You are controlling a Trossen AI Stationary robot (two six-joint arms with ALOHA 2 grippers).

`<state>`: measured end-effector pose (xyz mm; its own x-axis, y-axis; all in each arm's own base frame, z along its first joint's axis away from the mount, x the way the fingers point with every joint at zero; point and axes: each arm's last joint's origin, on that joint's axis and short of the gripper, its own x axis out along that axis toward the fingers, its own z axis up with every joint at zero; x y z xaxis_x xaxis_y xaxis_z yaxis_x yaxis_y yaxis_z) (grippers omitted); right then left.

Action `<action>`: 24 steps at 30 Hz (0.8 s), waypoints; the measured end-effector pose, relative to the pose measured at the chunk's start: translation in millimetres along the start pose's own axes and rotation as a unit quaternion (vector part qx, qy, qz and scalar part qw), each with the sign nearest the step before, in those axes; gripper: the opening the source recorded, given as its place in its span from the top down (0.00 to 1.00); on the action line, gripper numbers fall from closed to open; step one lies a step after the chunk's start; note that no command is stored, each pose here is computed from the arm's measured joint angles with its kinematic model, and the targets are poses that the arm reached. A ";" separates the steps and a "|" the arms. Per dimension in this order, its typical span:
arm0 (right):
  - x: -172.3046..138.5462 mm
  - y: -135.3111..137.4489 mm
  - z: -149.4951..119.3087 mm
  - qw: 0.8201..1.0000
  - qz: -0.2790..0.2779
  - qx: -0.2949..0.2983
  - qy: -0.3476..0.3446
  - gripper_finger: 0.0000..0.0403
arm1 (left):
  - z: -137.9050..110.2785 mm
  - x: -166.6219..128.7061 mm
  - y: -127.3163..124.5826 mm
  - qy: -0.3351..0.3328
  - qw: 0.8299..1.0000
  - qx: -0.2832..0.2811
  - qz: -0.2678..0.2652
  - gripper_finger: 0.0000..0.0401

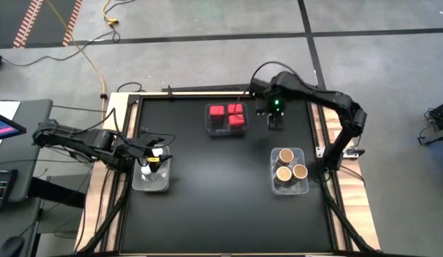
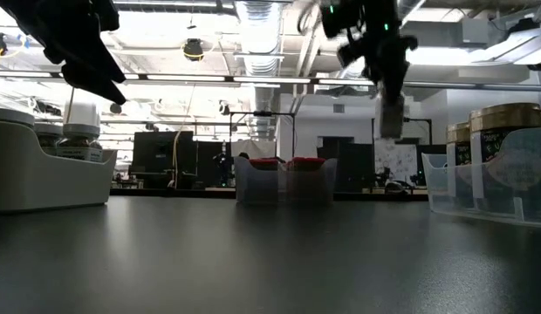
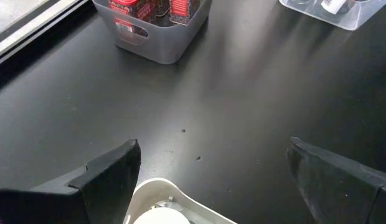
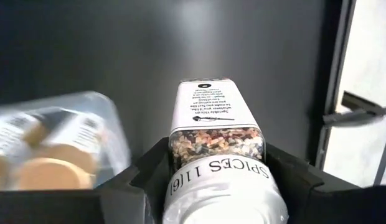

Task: Sort spices by type
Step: Put the white seasoning bottle into the white bin

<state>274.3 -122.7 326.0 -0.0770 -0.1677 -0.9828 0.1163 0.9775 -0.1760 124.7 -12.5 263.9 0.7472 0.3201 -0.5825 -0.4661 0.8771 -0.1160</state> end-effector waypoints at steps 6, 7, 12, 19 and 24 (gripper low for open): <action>-23.4 52.5 14.4 0.998 -0.002 0.033 -0.054 0.45 | 0.1 -0.1 0.0 0.000 1.000 0.001 0.000 0.04; -25.9 60.6 15.7 0.997 -0.001 0.038 -0.062 0.45 | 0.1 -0.1 0.0 0.000 1.000 0.006 0.000 0.04; -37.0 92.0 21.7 0.992 0.034 0.060 -0.104 0.45 | 0.7 -0.1 -0.4 -0.003 1.000 0.026 -0.002 0.04; -46.1 109.1 39.7 0.973 0.079 0.077 -0.203 0.45 | 2.7 -0.1 -1.5 -0.013 1.000 0.016 -0.007 0.04; -57.8 122.8 58.1 0.962 0.092 0.055 -0.250 0.45 | 3.7 -0.1 -2.1 -0.018 1.000 0.014 -0.010 0.04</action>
<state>350.5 -0.4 357.9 0.4370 -0.0602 -0.8975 0.1879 0.9819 0.0257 127.3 -13.0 267.2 0.7725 0.3149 -0.5514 -0.4379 0.8930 -0.1034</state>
